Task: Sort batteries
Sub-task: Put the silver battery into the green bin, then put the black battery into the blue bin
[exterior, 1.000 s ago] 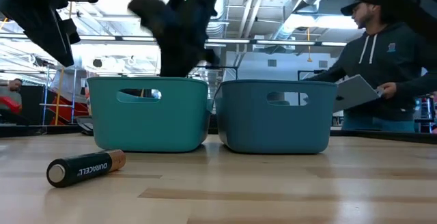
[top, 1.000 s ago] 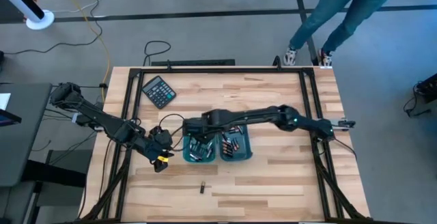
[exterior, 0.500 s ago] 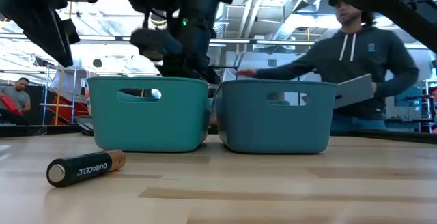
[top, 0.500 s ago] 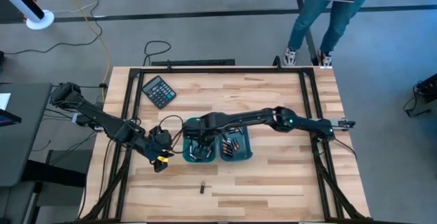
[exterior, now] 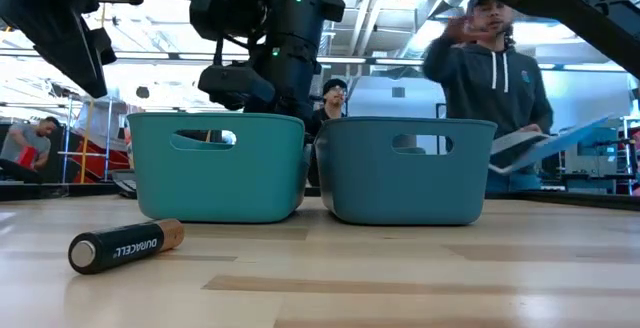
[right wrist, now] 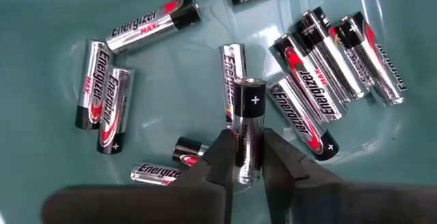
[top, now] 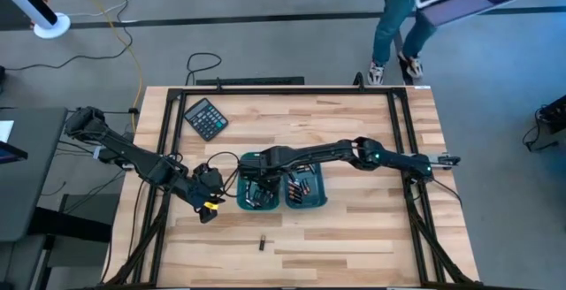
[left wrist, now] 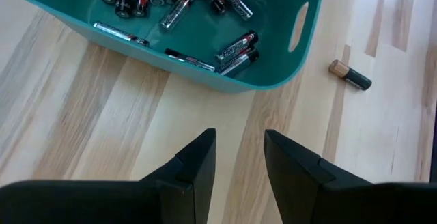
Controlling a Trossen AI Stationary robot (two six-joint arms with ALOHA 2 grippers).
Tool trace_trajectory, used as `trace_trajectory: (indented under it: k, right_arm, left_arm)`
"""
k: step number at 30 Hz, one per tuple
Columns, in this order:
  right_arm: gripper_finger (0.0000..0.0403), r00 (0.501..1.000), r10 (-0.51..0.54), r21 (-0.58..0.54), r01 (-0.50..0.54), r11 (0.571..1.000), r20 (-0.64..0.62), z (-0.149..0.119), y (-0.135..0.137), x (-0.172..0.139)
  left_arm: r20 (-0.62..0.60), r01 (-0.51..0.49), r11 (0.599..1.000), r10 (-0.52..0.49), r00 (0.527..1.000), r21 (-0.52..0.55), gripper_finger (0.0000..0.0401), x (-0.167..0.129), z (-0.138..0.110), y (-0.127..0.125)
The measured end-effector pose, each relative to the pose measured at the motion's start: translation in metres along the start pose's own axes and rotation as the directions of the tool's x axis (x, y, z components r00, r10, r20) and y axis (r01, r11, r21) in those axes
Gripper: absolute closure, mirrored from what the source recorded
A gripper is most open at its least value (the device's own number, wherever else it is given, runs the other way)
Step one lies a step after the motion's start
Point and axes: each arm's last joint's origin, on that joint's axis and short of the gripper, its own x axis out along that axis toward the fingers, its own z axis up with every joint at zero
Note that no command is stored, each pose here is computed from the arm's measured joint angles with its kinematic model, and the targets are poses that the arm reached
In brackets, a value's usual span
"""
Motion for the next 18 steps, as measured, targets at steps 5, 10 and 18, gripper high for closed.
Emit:
trace_trajectory:
  k: [5,10,18]
  right_arm:
    - [0.0302,1.0,0.0,0.0,0.0,1.0,0.0,0.0,0.0,0.0]
    - [0.0265,1.0,-0.001,0.0,0.001,1.0,-0.001,0.001,0.0,-0.003]
    - [0.0231,1.0,-0.007,0.01,0.008,1.0,-0.018,-0.001,0.001,-0.042]
  left_arm:
    - [0.0,0.0,1.0,0.0,1.0,-0.021,0.0283,0.0,0.0,0.0]
    - [-0.001,0.0,1.0,0.0,1.0,-0.021,0.0283,0.0,0.0,0.0]
    - [0.003,0.003,0.999,-0.003,1.0,0.05,0.0283,0.0,0.0,0.0]
